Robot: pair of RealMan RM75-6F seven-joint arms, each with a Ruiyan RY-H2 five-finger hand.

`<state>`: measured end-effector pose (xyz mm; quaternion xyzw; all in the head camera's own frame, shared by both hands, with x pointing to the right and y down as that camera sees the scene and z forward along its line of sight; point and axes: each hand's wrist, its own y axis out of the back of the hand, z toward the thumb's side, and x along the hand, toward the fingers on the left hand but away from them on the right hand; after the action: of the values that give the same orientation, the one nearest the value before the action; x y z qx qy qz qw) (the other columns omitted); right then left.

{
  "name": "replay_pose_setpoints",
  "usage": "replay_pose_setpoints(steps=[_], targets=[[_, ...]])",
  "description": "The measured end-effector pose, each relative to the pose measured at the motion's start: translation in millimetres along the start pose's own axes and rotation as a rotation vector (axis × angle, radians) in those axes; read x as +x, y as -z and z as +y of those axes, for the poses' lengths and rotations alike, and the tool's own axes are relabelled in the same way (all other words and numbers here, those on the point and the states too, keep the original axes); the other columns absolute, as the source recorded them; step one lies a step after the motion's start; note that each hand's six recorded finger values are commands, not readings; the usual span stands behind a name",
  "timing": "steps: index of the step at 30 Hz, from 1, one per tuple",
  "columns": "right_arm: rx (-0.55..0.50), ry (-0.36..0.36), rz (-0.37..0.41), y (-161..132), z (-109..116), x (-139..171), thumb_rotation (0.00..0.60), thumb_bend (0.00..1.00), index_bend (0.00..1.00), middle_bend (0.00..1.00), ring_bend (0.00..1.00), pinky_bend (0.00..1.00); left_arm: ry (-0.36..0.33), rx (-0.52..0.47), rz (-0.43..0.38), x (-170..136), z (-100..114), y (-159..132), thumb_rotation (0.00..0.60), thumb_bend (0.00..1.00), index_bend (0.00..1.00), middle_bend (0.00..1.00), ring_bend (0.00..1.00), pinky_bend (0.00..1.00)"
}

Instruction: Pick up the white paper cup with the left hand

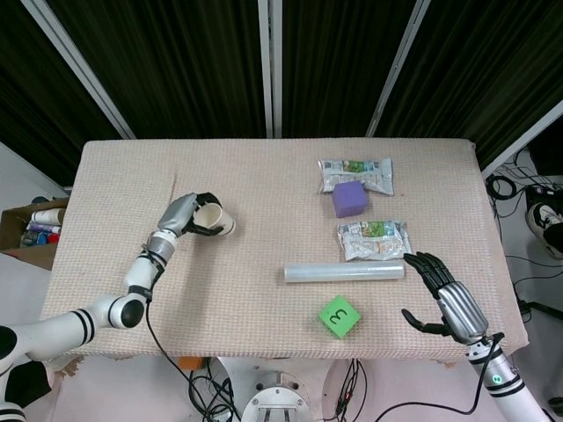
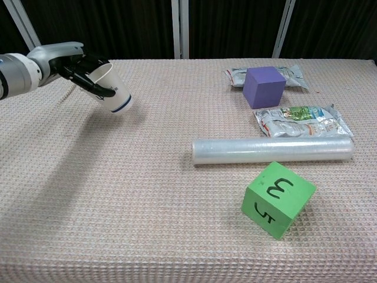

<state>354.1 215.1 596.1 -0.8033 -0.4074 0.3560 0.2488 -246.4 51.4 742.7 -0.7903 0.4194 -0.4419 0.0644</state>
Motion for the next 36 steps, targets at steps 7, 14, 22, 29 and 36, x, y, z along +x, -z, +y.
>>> replay_pose_setpoints(steps=[7, 14, 22, 29, 36], targets=[[0.002, -0.002, 0.008, -3.7, -0.2, -0.9, 0.600, 0.26, 0.07, 0.10, 0.00, 0.00, 0.010, -0.067, -0.010, -8.3, -6.2, 41.2, 0.600, 0.19, 0.37, 0.33, 0.24, 0.24], [0.006, 0.004, 0.018, -7.9, 2.1, 0.1, 0.600, 0.26, 0.07, 0.10, 0.00, 0.00, -0.015, 0.118, 0.000, -21.8, 6.1, 69.1, 0.600, 0.19, 0.21, 0.15, 0.12, 0.18], [-0.004, 0.006, 0.020, -8.2, 2.4, 1.7, 0.600, 0.27, 0.07, 0.10, 0.00, 0.00, -0.034, 0.466, -0.027, -37.0, 23.2, 59.2, 0.600, 0.19, 0.20, 0.13, 0.12, 0.17], [-0.010, 0.011, 0.014, -5.7, 3.5, 4.2, 0.600, 0.27, 0.07, 0.10, 0.00, 0.00, -0.034, 0.782, -0.072, -41.1, 11.4, 27.5, 0.600, 0.19, 0.25, 0.14, 0.12, 0.17], [-0.023, 0.016, 0.003, -1.7, 3.7, 8.9, 0.600, 0.27, 0.07, 0.10, 0.00, 0.00, -0.020, 0.988, -0.014, -28.7, -3.7, 9.7, 0.600, 0.19, 0.25, 0.15, 0.12, 0.17]])
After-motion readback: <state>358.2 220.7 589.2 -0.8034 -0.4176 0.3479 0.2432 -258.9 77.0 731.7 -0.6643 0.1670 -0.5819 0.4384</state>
